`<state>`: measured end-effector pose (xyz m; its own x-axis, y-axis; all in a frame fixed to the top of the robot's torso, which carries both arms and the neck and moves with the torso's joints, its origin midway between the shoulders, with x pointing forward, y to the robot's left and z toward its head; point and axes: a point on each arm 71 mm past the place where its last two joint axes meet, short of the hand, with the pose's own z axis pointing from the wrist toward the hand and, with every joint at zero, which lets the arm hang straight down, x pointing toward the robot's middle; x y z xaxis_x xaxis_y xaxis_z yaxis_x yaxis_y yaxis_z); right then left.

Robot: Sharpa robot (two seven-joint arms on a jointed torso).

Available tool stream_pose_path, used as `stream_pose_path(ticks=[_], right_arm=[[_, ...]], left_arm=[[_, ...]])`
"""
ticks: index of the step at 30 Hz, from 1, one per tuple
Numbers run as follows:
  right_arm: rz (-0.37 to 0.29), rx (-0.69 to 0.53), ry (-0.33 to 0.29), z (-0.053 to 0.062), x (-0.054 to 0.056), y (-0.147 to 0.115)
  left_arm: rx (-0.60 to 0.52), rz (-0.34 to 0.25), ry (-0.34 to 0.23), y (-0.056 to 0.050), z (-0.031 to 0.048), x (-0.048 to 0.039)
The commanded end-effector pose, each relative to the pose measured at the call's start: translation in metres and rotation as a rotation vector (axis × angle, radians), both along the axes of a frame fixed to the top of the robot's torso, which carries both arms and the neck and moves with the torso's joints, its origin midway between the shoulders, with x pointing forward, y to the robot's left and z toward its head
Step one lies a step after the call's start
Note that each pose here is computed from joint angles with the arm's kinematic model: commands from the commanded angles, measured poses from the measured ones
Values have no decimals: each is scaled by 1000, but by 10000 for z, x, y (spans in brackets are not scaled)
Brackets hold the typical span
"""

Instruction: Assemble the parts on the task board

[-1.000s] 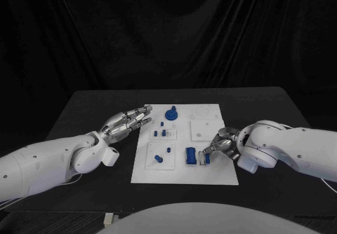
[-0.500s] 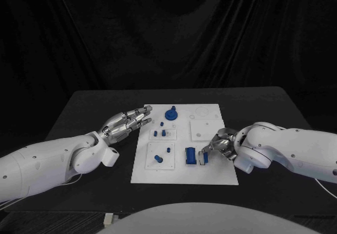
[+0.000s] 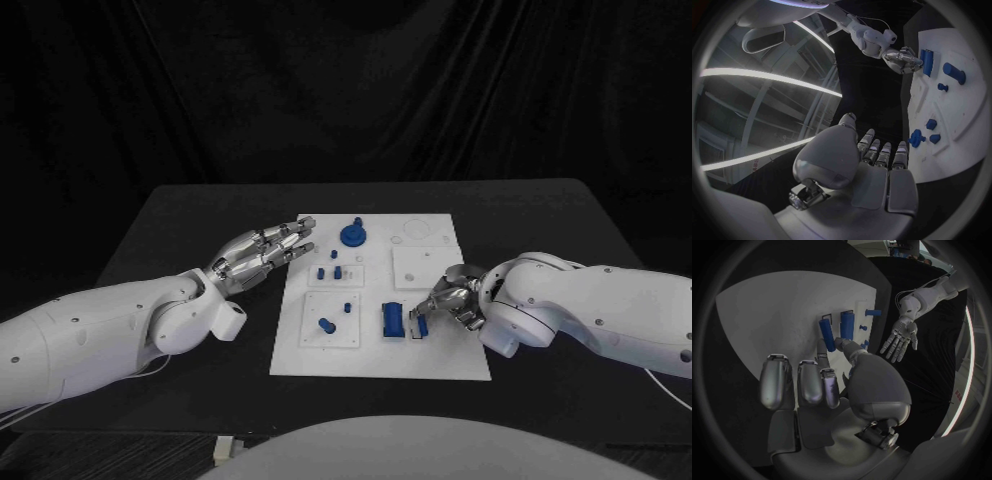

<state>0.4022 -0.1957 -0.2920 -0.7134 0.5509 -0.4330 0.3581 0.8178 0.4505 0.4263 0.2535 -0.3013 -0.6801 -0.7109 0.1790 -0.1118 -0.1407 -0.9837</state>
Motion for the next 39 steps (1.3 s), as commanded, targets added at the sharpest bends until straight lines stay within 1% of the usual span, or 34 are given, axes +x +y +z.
stream_pose_path(ticks=[1, 15, 32, 39], right_arm=[[25, -10, 16, -18, -27, 26], [33, -16, 17, -35, -34, 46], [28, -15, 11, -38, -23, 55], [49, -24, 10, -38, -26, 62]], left_arm=[[-15, -12, 3, -17, 2, -8], [-12, -13, 6, -14, -6, -5], [-9, -22, 17, -18, -23, -4], [-9, -24, 21, -20, -30, -7]])
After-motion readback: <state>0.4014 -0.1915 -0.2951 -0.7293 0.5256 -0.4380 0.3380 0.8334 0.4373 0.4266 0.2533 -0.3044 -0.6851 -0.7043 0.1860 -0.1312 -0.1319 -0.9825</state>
